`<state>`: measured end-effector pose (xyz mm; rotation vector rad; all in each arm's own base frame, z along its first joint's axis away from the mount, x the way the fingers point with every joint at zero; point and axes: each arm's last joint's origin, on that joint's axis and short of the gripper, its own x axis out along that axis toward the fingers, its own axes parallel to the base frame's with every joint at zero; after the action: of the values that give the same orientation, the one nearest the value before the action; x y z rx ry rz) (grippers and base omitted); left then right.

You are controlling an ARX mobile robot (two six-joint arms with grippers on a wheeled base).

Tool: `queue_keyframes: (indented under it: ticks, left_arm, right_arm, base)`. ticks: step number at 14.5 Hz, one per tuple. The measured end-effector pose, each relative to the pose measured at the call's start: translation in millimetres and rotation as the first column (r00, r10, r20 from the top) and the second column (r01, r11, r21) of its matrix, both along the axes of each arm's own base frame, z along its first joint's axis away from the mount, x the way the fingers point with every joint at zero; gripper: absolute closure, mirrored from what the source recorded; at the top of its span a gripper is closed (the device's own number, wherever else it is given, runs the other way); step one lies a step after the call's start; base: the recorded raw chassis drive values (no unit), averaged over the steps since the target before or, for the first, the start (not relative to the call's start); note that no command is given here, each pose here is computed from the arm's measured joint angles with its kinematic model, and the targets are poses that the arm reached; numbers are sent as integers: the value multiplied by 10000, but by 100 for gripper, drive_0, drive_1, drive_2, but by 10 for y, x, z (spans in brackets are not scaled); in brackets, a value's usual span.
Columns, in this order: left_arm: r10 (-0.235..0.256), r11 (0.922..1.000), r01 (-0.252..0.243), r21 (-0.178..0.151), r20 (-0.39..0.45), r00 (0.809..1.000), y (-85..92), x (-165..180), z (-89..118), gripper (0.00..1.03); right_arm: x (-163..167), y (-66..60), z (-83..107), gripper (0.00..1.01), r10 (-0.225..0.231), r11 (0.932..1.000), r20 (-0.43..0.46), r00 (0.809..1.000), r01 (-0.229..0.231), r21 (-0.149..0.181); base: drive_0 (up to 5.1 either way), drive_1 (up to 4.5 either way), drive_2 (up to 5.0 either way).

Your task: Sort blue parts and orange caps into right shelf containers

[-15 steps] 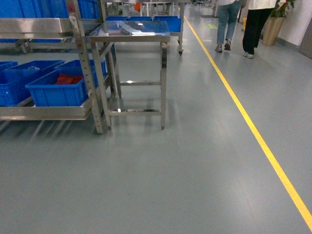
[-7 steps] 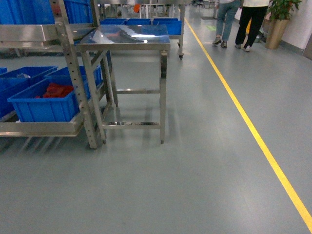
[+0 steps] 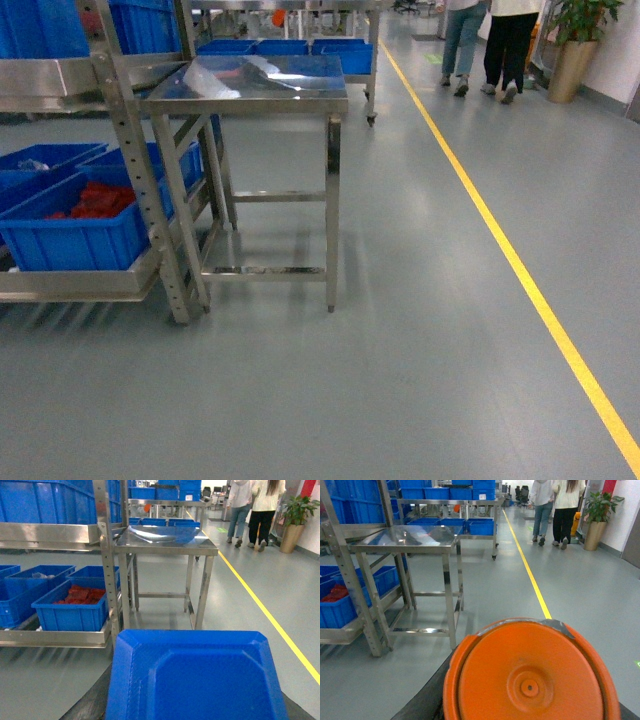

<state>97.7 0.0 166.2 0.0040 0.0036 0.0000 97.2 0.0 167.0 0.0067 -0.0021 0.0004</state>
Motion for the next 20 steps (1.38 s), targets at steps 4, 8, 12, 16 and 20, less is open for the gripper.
queue_keyframes:
  ticks: [4,8,12,16,20]
  left_arm:
    - [0,10000,0,0,-11,10000,0,0,-1,62]
    - [8,10000,-8,-4,-38,10000,0,0,-4,62]
    - [0,10000,0,-4,-4,10000,0,0,0,62]
    - [0,10000,0,-4,-23,10000,0,0,-2,62]
    - [0,10000,0,-4,-27,10000,0,0,-3,62]
  right_arm:
    - [0,0,-1,58,0,10000,-8,10000,0,0]
    - [0,0,-1,58,0,10000,-8,10000,0,0]
    - [0,0,1,58,0,10000,8,10000,0,0]
    - [0,0,3,58,0,10000,27,10000,0,0]
    - [0,0,2,58,0,10000,23,10000,0,0]
  base:
    - [13,444,-417]
    - [2,432,-428]
    - [-3,428,-433]
    - [-1,429,-432]
    - [-1,429,-432]
